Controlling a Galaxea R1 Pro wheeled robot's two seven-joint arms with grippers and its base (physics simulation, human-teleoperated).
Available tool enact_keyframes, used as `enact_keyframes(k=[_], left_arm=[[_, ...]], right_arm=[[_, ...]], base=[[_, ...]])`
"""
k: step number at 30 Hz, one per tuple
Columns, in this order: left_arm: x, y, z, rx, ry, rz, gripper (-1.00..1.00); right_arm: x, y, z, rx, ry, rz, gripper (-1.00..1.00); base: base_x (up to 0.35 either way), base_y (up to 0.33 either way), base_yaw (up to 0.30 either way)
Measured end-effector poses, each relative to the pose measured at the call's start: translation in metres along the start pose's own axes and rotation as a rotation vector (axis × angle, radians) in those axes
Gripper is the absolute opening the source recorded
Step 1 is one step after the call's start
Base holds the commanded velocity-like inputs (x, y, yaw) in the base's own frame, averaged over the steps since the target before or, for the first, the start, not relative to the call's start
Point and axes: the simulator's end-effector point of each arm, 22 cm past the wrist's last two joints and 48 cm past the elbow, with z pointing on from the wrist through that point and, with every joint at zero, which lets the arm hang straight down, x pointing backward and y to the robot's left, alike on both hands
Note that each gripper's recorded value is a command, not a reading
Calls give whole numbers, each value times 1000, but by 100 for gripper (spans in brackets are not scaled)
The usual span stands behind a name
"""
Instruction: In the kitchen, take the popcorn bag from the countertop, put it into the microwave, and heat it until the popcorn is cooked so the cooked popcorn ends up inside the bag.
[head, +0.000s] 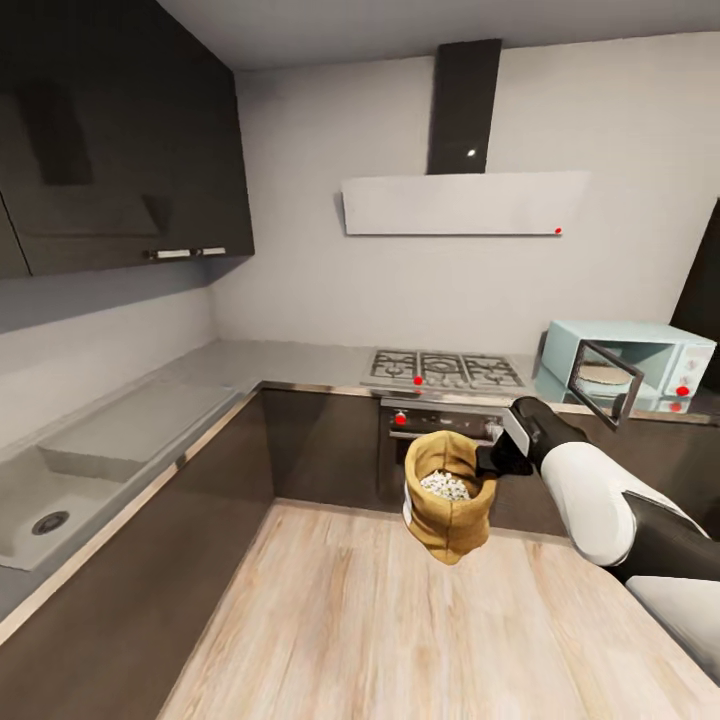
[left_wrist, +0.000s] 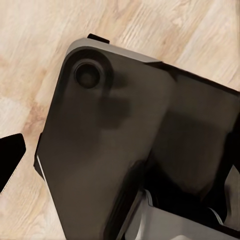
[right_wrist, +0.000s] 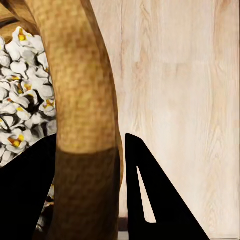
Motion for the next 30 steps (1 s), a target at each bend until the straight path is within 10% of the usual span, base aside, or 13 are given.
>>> enact_keyframes(k=[30], left_arm=[[-5,-2,0,5,-14,0,100]], right_arm=[[-4,-28,-11,23,-16,30,-100]], base=[[0,0,-286]])
